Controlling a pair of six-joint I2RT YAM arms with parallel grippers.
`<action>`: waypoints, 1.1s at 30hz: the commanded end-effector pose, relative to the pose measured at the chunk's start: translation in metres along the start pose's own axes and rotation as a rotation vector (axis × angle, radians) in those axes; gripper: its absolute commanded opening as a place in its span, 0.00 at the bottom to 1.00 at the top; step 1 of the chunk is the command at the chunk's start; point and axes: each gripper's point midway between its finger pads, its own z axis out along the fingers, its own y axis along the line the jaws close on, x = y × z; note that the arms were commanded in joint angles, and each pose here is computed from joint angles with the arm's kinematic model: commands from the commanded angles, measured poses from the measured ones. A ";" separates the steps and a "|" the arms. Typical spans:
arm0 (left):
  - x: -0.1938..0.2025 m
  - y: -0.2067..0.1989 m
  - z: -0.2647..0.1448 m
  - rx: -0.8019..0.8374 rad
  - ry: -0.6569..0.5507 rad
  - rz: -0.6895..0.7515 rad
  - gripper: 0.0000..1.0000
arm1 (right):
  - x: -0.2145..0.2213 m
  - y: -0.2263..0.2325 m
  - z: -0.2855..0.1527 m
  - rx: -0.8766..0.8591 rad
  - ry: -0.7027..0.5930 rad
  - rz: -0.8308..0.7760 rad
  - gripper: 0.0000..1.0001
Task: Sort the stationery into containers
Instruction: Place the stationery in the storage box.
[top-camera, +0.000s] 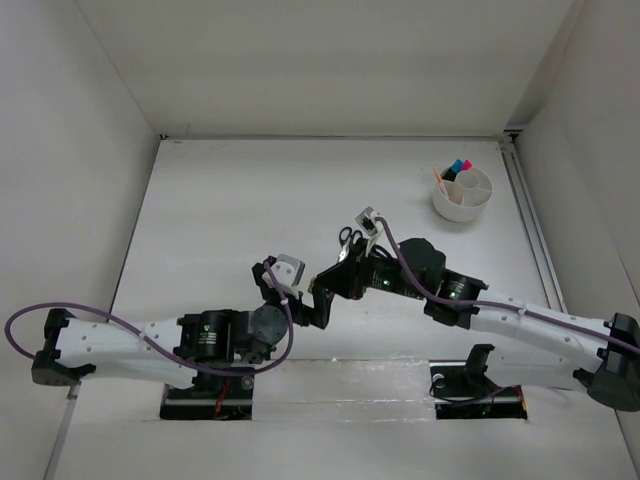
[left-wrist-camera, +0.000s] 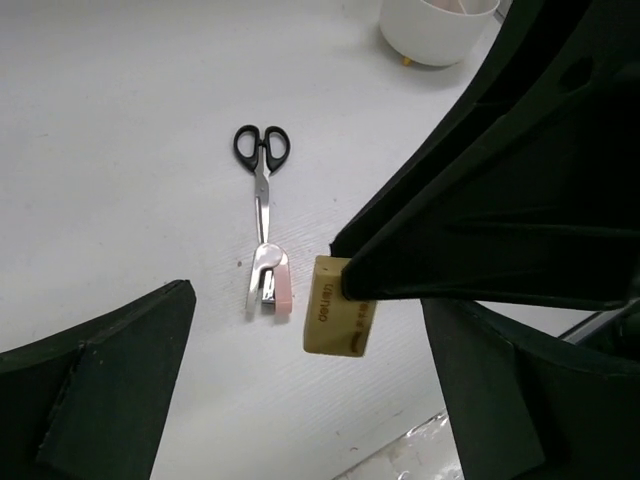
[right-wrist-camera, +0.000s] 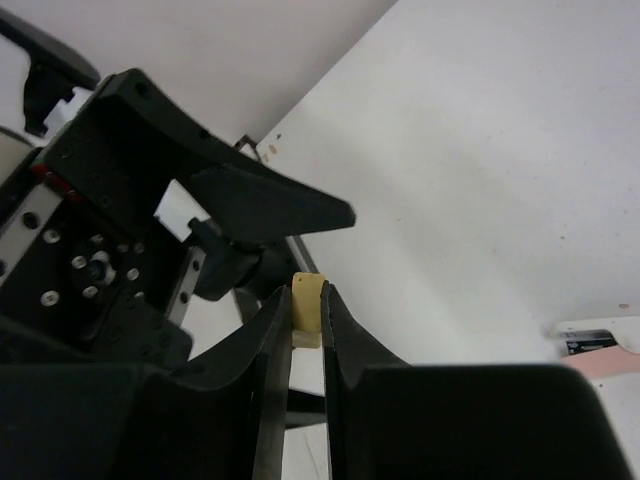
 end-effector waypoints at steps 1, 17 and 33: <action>-0.023 -0.008 -0.002 0.036 -0.054 -0.089 0.95 | -0.011 -0.019 0.011 0.099 -0.073 -0.014 0.00; 0.010 0.019 0.000 -0.154 0.038 -0.154 1.00 | -0.182 -0.203 -0.059 0.454 -0.364 -0.440 0.00; 0.018 0.045 -0.011 -0.206 0.017 -0.266 1.00 | -0.266 -0.356 -0.231 0.670 -0.394 -0.524 0.00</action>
